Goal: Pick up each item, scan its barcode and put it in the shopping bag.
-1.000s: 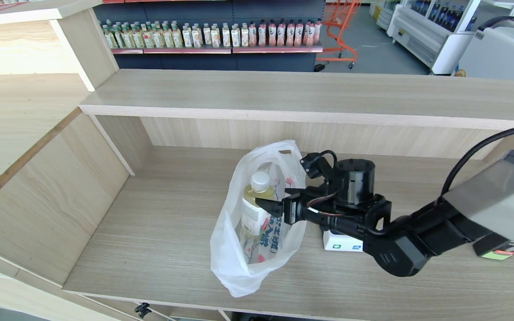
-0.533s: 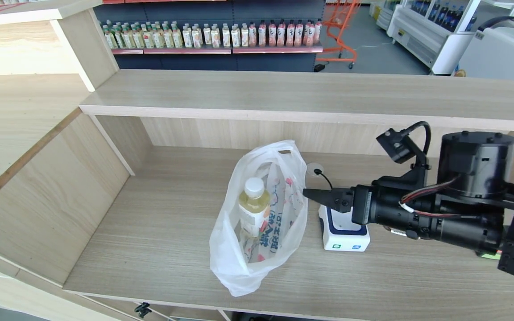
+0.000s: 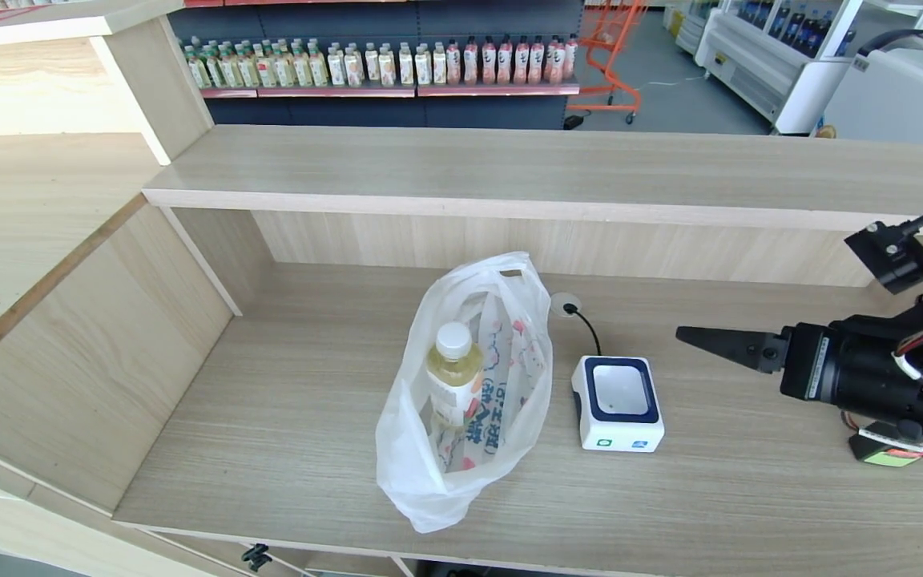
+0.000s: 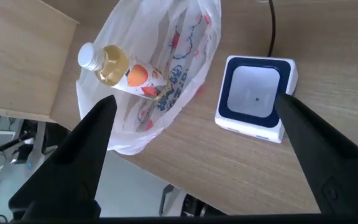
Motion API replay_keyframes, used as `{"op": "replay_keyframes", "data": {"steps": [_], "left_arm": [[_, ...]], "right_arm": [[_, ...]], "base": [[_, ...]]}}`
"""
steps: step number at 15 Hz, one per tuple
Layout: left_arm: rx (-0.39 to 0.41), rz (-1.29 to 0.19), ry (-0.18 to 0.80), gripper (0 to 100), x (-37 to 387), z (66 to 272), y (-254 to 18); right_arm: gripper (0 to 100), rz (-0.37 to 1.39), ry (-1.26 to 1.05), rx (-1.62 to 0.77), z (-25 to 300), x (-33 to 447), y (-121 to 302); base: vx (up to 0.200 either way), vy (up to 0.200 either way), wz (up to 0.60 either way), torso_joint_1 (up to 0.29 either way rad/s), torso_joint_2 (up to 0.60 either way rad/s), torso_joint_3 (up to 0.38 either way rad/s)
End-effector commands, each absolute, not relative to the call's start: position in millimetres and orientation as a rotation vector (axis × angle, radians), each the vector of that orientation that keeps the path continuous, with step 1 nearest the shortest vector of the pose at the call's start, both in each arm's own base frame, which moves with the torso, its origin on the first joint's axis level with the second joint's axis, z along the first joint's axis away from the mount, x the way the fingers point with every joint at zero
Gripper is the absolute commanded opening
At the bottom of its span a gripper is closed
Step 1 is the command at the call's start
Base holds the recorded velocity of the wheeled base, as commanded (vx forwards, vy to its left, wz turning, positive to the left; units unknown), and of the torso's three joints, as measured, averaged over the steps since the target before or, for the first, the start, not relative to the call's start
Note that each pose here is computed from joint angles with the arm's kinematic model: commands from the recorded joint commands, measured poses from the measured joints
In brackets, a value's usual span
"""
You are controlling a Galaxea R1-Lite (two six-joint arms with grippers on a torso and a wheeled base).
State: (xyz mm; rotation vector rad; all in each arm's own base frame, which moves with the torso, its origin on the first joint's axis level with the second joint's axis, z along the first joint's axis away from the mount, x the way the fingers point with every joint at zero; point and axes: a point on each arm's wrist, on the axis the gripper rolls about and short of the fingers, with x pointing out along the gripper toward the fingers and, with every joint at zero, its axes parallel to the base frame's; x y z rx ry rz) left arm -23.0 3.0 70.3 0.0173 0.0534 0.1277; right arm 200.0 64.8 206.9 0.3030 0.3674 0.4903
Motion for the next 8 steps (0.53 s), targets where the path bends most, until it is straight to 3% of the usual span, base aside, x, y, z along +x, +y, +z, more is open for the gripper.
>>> {"op": "replay_keyframes", "data": {"steps": [1, 6, 8], "left_arm": [[0.017, 0.128, 0.054, 100, -23, 70, 3], [0.017, 0.128, 0.053, 100, -23, 70, 3], [0.017, 0.128, 0.053, 100, -23, 70, 3]], "right_arm": [[100, 0.467, 0.358, 0.300, 206, 195, 58], [100, 0.409, 0.366, 0.300, 201, 199, 47], [100, 0.396, 0.365, 0.301, 201, 199, 44]], "base": [[-0.200, 0.000, 0.00, -0.002, 0.00, 0.002], [-0.200, 0.000, 0.00, 0.005, 0.00, 0.003], [0.000, 0.000, 0.00, 0.000, 0.00, 0.000]]}}
